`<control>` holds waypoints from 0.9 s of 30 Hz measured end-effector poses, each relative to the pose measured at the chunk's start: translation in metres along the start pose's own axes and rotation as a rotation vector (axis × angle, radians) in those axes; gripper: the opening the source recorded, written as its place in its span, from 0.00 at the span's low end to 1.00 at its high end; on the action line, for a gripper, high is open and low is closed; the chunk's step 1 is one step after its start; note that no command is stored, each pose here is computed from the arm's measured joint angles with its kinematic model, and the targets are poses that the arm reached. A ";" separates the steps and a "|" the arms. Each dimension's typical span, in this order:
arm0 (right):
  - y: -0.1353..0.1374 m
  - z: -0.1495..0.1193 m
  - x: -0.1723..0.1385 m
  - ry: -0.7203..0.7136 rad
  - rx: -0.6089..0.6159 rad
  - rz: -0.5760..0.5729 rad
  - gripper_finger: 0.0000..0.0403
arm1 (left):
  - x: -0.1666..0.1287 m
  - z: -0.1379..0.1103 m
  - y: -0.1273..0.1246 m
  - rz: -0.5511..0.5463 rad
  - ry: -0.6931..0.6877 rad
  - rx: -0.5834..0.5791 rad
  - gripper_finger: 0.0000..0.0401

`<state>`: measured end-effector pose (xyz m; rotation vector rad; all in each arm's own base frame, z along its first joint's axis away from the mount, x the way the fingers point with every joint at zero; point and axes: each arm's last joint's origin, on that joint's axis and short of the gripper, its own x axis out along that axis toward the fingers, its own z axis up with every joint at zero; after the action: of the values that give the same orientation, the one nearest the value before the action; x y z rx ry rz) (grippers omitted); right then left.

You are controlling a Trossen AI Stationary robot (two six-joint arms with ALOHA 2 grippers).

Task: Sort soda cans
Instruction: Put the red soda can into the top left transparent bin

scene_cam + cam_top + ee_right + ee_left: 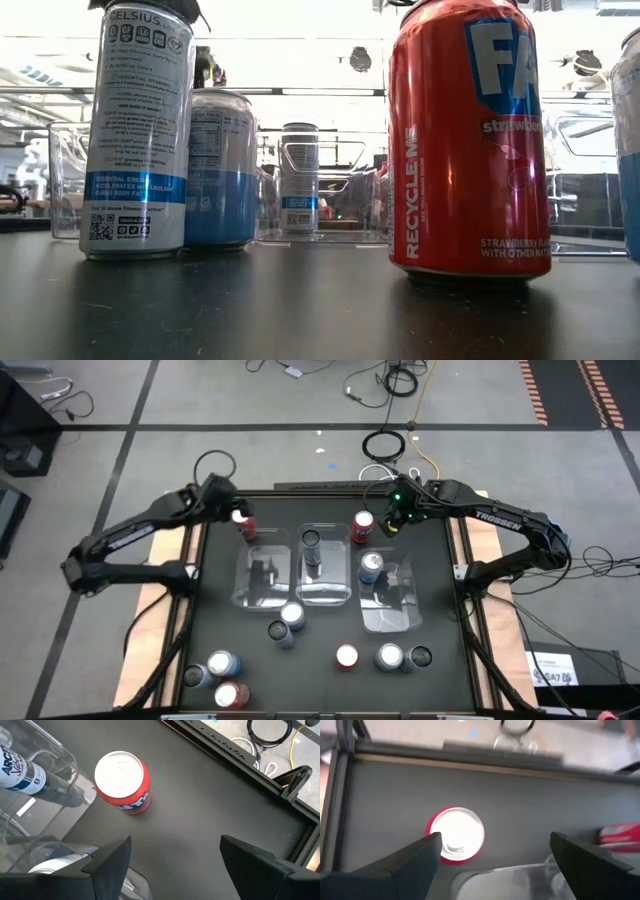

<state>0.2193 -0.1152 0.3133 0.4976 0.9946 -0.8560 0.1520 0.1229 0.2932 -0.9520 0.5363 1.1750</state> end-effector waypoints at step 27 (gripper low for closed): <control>0.000 0.000 0.000 0.000 0.003 0.002 0.74 | 0.031 0.033 -0.015 0.172 0.190 0.134 0.95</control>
<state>0.2194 -0.1152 0.3133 0.5010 0.9927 -0.8563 0.1724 0.1664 0.2911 -0.9203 0.8537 1.1912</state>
